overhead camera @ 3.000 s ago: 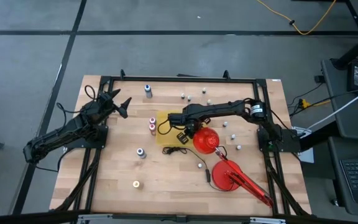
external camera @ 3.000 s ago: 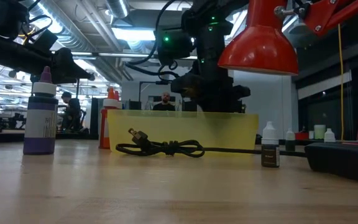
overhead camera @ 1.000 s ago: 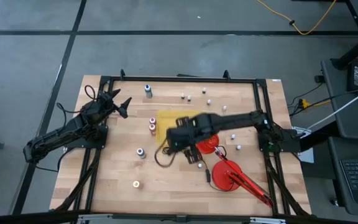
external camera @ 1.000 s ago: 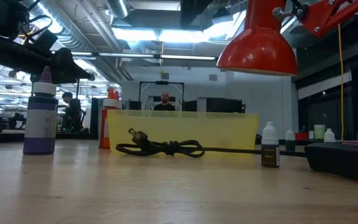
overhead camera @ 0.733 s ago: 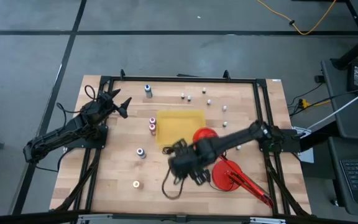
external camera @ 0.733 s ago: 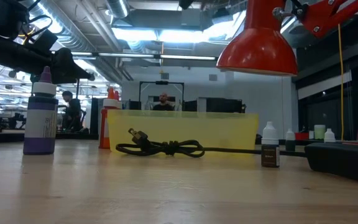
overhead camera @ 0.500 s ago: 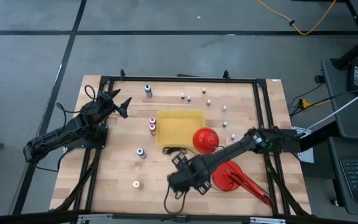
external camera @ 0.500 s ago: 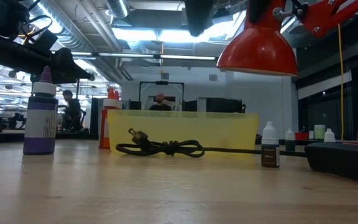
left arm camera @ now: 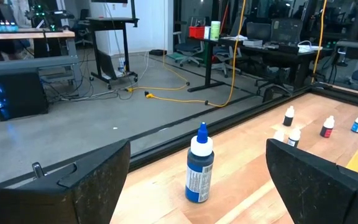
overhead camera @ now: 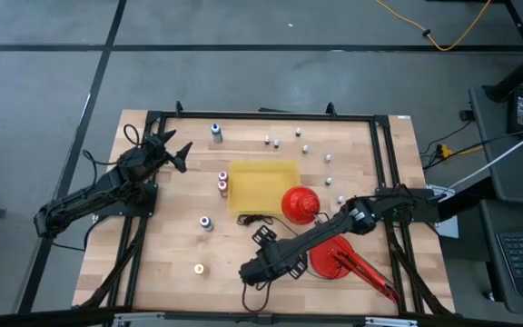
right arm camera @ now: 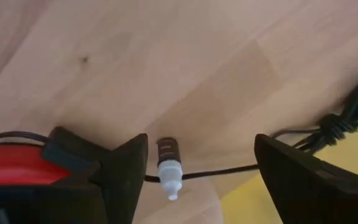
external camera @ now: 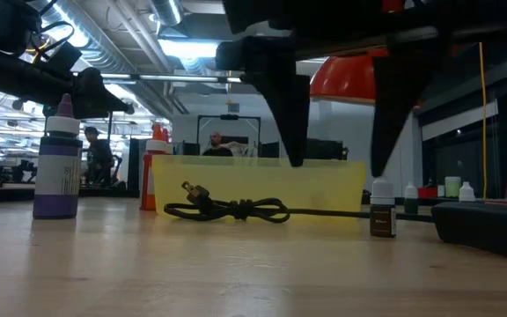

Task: Pick & Place food coloring
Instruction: Put the bottom small brown food coloring bottle into the yellow container

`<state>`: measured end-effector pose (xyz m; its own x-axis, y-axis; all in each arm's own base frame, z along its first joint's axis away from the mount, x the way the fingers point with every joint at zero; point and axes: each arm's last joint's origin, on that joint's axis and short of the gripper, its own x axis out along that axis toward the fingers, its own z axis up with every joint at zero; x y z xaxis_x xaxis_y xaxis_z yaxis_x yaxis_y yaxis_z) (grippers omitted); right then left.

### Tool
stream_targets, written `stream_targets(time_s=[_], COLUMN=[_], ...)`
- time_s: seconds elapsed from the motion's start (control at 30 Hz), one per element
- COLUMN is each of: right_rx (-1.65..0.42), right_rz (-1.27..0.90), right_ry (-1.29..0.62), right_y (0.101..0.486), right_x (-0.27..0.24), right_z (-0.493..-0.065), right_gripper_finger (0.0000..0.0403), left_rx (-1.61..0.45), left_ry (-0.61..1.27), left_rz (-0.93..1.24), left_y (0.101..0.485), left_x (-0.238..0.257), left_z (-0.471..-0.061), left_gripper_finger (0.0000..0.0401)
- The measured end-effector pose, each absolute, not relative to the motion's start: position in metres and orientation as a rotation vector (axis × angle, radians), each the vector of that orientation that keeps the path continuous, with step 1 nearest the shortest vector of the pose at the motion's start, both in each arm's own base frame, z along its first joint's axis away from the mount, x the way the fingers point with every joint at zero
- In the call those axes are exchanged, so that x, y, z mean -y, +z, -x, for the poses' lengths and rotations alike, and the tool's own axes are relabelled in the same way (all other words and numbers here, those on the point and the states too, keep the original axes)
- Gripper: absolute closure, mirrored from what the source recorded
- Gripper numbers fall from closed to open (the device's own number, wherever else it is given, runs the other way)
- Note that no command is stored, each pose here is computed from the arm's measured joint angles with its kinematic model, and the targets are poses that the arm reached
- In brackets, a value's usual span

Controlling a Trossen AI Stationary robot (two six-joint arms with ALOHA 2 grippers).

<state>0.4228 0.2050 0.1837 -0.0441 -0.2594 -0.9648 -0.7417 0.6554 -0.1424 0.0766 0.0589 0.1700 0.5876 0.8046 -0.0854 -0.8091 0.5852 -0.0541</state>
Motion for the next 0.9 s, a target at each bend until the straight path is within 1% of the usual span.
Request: stream_targets(time_s=[0.33,0.57,0.9], right_rx=[-1.687,-1.741,-1.776], right_rz=[0.809,0.801,0.81], right_ry=[0.507,0.487,0.483], right_y=[0.168,0.16,0.159], right_x=[-0.2,-0.196,-0.193], right_z=[-0.42,-0.413,-0.405], right_gripper_finger=[0.0122,0.0122,0.0122], left_rx=[-0.054,-0.054,-0.054], left_ry=[0.941,0.941,0.941], left_rz=[0.091,0.091,0.091], left_y=[0.17,0.17,0.17], left_x=[-0.059,-0.059,-0.059], left_z=[-0.077,-0.077,-0.077], left_gripper_finger=[0.0036,0.0037,0.0037])
